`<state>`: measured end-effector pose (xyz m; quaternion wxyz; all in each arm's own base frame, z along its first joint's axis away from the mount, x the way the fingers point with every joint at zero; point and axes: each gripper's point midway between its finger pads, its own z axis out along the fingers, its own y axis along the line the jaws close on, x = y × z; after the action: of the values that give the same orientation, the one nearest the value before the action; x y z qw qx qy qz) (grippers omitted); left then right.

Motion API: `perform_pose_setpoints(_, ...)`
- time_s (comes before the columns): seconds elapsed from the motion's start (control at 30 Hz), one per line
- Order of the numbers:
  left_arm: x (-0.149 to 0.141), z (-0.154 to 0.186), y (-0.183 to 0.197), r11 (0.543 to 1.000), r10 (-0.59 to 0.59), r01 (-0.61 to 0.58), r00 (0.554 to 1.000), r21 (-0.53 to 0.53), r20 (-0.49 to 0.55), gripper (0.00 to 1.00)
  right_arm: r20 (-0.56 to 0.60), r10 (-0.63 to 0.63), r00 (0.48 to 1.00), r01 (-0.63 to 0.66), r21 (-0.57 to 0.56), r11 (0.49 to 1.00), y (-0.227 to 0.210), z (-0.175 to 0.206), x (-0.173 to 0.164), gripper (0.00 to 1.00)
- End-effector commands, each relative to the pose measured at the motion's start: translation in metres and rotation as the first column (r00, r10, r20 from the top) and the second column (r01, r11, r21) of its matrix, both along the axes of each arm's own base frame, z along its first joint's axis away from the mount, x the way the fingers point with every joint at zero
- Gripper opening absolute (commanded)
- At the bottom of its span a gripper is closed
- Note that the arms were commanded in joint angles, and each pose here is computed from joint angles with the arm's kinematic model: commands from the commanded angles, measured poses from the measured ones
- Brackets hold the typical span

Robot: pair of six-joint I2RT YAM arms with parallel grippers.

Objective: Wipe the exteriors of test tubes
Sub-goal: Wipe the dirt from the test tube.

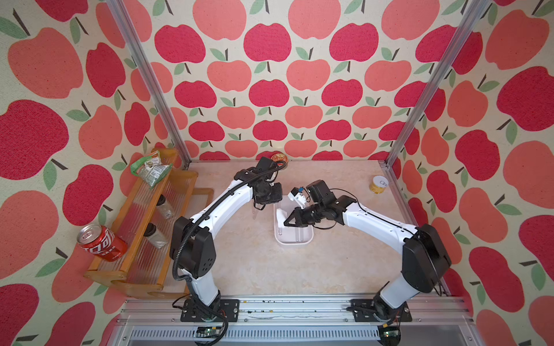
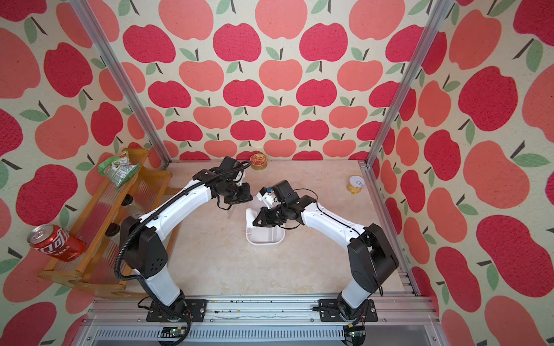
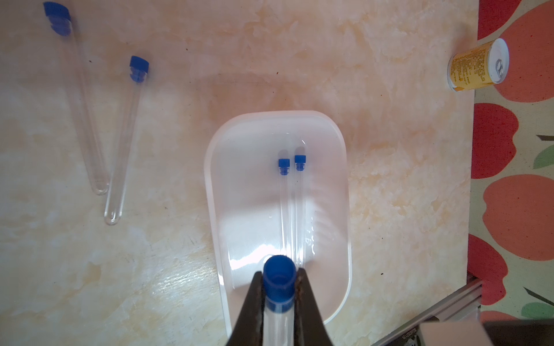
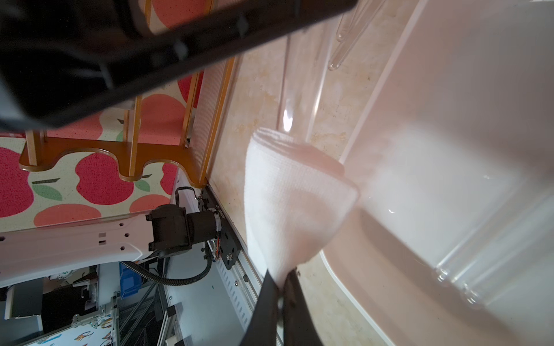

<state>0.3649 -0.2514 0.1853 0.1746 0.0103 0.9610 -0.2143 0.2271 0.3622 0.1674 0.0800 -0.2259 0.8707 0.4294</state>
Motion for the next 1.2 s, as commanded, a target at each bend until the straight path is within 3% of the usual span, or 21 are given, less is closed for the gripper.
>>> perform_pose_setpoints(0.0,-0.001,0.008,-0.003,0.999,0.005,-0.004,1.000,-0.037,0.017,0.11,0.007,0.003,1.000,-0.003,-0.021,1.000,-0.004,-0.001,-0.012,0.00)
perform_pose_setpoints(0.2,-0.005,0.009,-0.005,0.999,-0.002,0.003,1.000,-0.046,0.015,0.11,0.029,-0.019,0.999,0.021,-0.052,0.998,-0.010,-0.003,-0.008,0.00)
perform_pose_setpoints(0.73,-0.013,0.013,-0.008,0.998,-0.004,0.006,1.000,-0.062,0.021,0.12,0.056,-0.069,0.996,0.072,-0.053,0.996,-0.009,0.016,0.041,0.00)
perform_pose_setpoints(1.17,-0.009,0.021,-0.009,0.997,0.001,0.002,0.999,-0.080,0.035,0.12,0.022,-0.050,0.998,0.052,-0.054,0.997,-0.013,0.006,0.005,0.00)
